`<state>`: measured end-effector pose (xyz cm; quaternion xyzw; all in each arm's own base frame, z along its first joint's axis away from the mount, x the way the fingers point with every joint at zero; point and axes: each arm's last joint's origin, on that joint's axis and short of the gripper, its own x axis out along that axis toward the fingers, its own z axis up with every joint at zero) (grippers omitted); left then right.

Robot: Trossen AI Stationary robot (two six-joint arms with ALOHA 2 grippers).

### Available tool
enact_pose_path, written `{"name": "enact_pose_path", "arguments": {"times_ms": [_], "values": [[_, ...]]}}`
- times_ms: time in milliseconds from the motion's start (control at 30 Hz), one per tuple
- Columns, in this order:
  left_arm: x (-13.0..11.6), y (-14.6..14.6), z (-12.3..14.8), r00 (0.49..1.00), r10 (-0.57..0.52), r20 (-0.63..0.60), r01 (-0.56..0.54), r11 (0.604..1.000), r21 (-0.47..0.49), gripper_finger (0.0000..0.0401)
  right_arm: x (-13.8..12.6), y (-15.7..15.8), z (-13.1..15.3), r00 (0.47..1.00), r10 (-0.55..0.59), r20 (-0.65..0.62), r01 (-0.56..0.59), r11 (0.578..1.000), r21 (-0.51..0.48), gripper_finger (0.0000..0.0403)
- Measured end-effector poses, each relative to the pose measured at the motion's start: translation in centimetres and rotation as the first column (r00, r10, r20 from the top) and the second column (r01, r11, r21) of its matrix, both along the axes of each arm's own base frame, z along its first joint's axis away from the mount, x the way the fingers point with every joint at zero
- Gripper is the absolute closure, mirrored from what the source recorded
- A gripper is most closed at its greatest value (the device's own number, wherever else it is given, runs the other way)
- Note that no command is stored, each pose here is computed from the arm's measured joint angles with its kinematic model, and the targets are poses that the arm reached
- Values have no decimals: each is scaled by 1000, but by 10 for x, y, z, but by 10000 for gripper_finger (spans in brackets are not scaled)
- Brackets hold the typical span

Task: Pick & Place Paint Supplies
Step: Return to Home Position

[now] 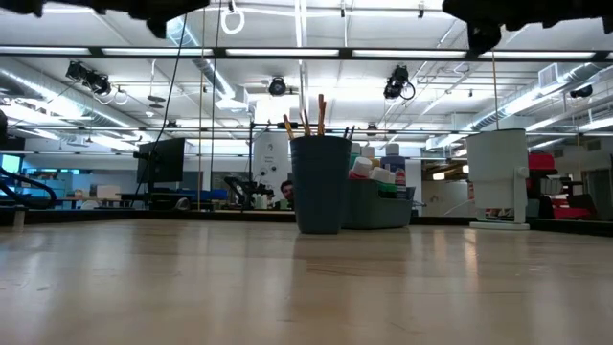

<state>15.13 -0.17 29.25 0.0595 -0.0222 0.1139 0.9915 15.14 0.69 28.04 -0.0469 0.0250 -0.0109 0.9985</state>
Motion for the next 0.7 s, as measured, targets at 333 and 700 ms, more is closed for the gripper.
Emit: {"name": "enact_pose_path", "arguments": {"times_ms": [333, 700], "values": [[-29, 1, -19, 995, -22, 96, 22, 1000, -2, 396, -35, 0, -17, 994, 64, 93, -65, 998, 6, 400], [-41, 2, -25, 997, -23, 72, 22, 1000, 15, 395, -53, -1, -45, 987, 83, 137, -85, 996, 5, 401]]}}
